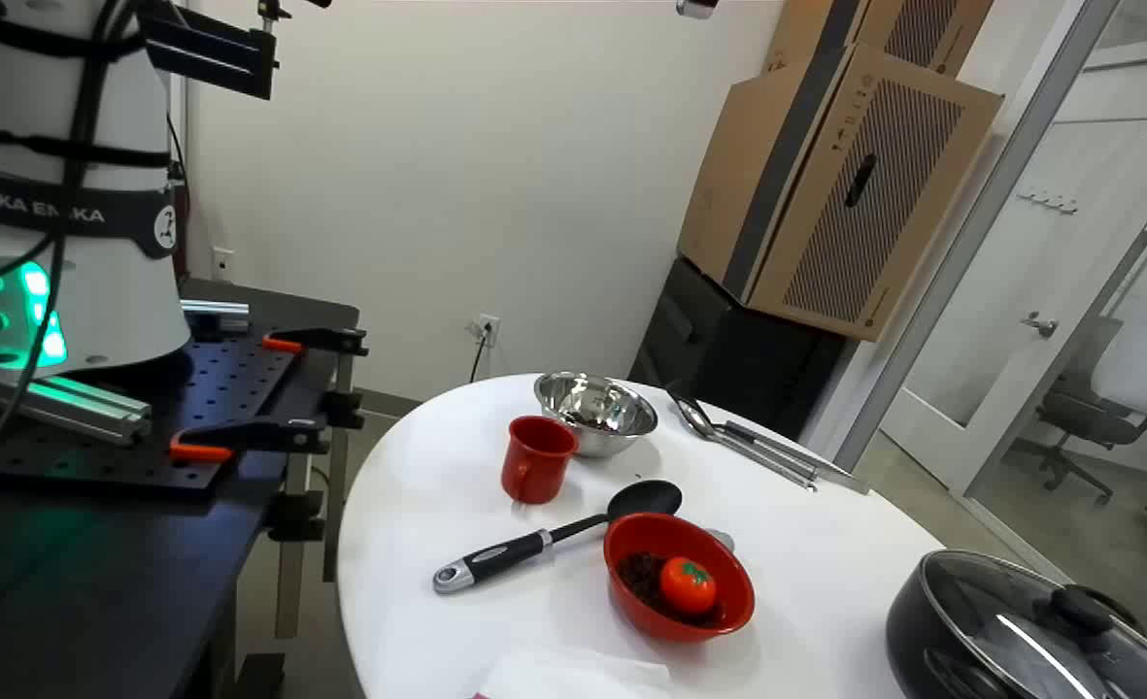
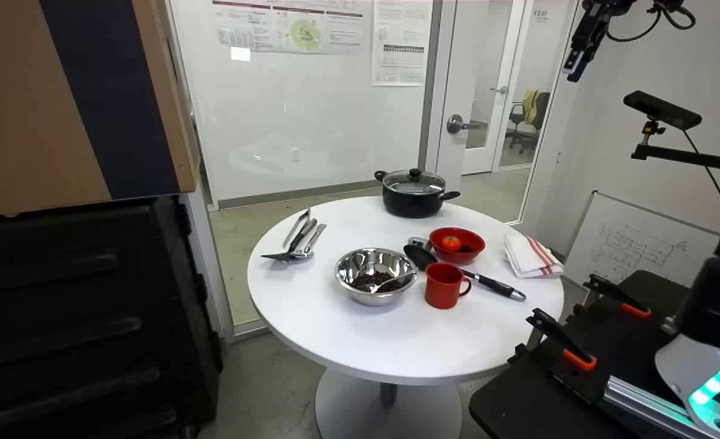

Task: Pick up the cup from the table and slightly move it to the left.

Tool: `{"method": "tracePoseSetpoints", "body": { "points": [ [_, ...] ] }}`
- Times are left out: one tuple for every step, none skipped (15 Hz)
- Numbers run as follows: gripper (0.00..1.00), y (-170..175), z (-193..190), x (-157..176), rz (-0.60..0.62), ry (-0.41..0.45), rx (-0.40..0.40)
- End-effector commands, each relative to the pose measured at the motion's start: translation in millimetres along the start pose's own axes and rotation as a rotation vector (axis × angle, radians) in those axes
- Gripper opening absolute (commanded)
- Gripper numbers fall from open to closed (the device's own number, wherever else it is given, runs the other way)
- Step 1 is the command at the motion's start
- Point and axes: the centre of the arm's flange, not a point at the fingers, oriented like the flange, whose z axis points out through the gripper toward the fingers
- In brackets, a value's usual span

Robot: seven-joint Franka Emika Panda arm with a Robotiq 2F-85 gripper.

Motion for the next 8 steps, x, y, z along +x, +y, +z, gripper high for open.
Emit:
{"method": "tracePoseSetpoints", "body": {
  "points": [
    [1.00,0.0,-0.1,0.0,0.000,0.000,0.000],
    [1.00,-3.9,9.6,1.4,0.011,-0.001,-0.017],
    [1.00,-6.2,15.2,2.3,0.014,-0.001,-0.026],
    [1.00,-11.9,26.9,3.5,0.025,-0.007,-0.034],
    [1.00,-15.4,34.9,4.3,0.028,-0.008,-0.048],
    [1.00,-20.1,47.6,4.8,0.031,-0.008,-0.059],
    [1.00,-23.3,59.5,5.7,0.034,-0.005,-0.068],
    [1.00,-25.3,76.2,7.4,0.031,-0.005,-0.081]
  ]
}}
